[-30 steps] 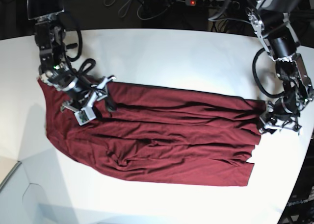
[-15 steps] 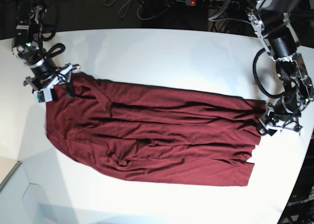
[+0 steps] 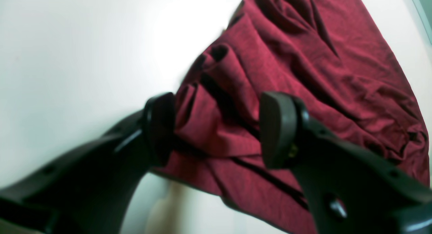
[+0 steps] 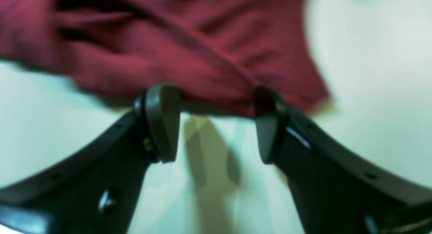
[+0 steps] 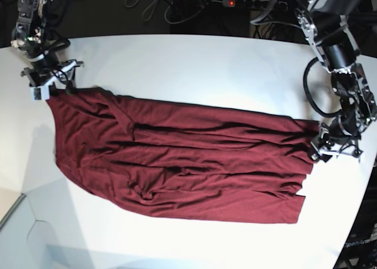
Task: Layout the t-shirt on the table in an organized manner, then fold the t-shirt properly
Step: 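Drag the held shirt corner with the right gripper outward along the table, then hold both shirt corners and pull them apart to stretch the edge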
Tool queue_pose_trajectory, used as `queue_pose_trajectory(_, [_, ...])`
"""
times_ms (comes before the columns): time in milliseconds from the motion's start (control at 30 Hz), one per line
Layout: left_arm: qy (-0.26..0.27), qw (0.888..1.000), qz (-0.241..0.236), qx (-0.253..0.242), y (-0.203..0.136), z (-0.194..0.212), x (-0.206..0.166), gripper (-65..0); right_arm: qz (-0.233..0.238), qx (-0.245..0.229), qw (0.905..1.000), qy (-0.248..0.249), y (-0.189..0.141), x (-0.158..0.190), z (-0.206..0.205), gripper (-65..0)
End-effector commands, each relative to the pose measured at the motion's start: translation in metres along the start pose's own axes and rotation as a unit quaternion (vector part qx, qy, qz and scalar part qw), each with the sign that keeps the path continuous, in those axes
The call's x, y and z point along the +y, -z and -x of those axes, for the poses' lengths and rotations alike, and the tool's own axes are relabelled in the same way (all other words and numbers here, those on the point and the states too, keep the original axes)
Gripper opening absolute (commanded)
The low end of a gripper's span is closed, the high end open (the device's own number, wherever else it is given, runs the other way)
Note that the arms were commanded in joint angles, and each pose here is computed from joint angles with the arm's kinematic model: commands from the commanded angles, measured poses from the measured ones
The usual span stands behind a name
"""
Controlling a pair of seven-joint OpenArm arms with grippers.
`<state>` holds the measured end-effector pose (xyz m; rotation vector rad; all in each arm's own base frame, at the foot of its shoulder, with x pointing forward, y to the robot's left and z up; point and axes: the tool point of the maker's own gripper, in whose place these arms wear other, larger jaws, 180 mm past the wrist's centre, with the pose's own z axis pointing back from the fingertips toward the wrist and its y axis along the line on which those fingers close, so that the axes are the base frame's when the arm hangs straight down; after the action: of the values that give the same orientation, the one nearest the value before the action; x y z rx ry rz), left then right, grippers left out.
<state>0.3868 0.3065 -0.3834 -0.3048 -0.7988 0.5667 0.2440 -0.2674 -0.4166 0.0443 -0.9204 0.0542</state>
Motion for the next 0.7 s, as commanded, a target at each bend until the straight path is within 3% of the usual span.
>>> queue_pose_trajectory(0, [0.006,1.0,0.008,-0.025,-0.005,-0.022,-0.005,-27.0,-0.002,-0.032,0.9995,-0.002,-0.001,-0.003,-0.016,-29.8])
queue_pose_trajectory(200, [0.008,0.999,0.01,-0.029,-0.006,-0.024,-0.007,-26.0,0.011,-0.037,0.9993,0.001,-0.003,-0.015,-0.015,-29.8])
queue_pose_trajectory(467, [-0.026,0.999,0.042,-0.021,-0.008,-0.012,-0.01,-1.2,0.012,-0.036,0.9993,0.001,-0.003,-0.016,-0.015,-29.8])
queue_pose_trajectory(667, [-0.046,0.998,0.044,-0.006,-0.007,0.009,-0.001,0.0,0.011,-0.035,0.9993,0.003,-0.003,-0.015,-0.014,-29.8])
